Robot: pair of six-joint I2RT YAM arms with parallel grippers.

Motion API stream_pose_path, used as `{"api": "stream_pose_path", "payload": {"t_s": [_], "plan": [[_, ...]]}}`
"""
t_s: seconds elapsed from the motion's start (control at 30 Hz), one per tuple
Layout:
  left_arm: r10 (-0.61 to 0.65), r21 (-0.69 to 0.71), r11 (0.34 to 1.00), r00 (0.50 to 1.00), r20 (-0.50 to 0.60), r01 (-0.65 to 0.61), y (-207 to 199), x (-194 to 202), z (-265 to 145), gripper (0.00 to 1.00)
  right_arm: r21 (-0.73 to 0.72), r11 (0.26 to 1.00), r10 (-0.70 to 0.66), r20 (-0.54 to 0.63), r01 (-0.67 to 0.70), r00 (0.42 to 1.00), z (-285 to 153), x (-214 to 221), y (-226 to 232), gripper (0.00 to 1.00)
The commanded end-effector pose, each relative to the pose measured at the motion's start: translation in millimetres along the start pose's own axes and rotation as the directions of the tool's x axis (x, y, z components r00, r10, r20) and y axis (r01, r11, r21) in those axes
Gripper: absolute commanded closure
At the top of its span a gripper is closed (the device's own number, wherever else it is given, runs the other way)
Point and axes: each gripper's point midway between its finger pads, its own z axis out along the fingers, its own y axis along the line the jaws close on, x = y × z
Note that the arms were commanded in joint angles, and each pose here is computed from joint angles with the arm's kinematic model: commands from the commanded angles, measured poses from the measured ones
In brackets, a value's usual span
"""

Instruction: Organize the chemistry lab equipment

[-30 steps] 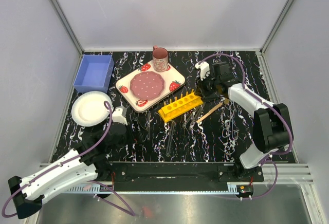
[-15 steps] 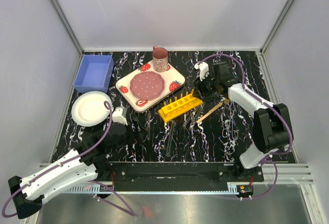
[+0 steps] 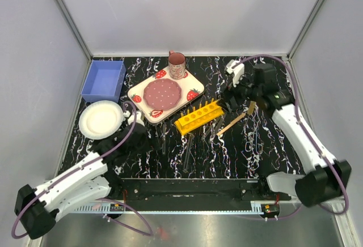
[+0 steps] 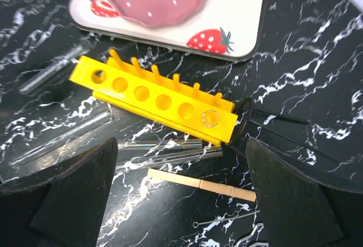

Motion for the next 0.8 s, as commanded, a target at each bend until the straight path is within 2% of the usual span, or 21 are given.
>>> {"api": "stream_pose_path", "payload": {"t_s": [0.0, 0.07, 0.1, 0.13, 0.27, 0.43, 0.53, 0.57, 0.77], "plan": [[0.041, 0.032, 0.999, 0.999, -0.004, -0.041, -26, -26, 8, 0.01, -0.062, 0.998, -0.002, 0.094, 0.007, 0.996, -44, -10, 30, 0.00], [0.064, 0.007, 0.998, 0.998, -0.020, -0.063, -29, -32, 9, 0.01, -0.069, 0.994, 0.095, 0.096, -0.088, 0.991, -52, 6, 29, 0.00], [0.080, -0.033, 0.996, 0.995, -0.057, -0.082, -25, -29, 17, 0.02, -0.105, 0.989, 0.115, 0.133, -0.101, 0.984, -59, 4, 36, 0.00], [0.100, -0.053, 0.993, 0.992, -0.082, -0.104, -23, -27, 17, 0.03, -0.109, 0.982, 0.168, 0.124, -0.155, 0.978, -60, 19, 33, 0.00], [0.154, -0.036, 0.987, 0.980, -0.124, -0.159, -43, -30, 22, 0.09, -0.112, 0.967, 0.244, 0.160, -0.228, 0.956, -62, 40, 32, 0.00], [0.248, 0.036, 0.969, 0.951, -0.184, -0.246, -87, -8, 27, 0.14, -0.108, 0.956, 0.288, 0.181, -0.272, 0.940, -67, 48, 24, 0.00], [0.276, 0.032, 0.961, 0.938, -0.209, -0.276, -104, 6, 36, 0.20, -0.100, 0.953, 0.299, 0.181, -0.285, 0.937, -67, 50, 21, 0.00], [0.283, 0.012, 0.958, 0.935, -0.215, -0.287, -107, 8, 42, 0.26, -0.093, 0.953, 0.302, 0.178, -0.290, 0.936, -67, 51, 19, 0.00], [0.348, -0.032, 0.927, 0.892, -0.288, -0.373, -126, 33, 57, 0.35, -0.047, 0.949, 0.315, 0.161, -0.312, 0.935, -67, 59, 9, 0.00]]}}
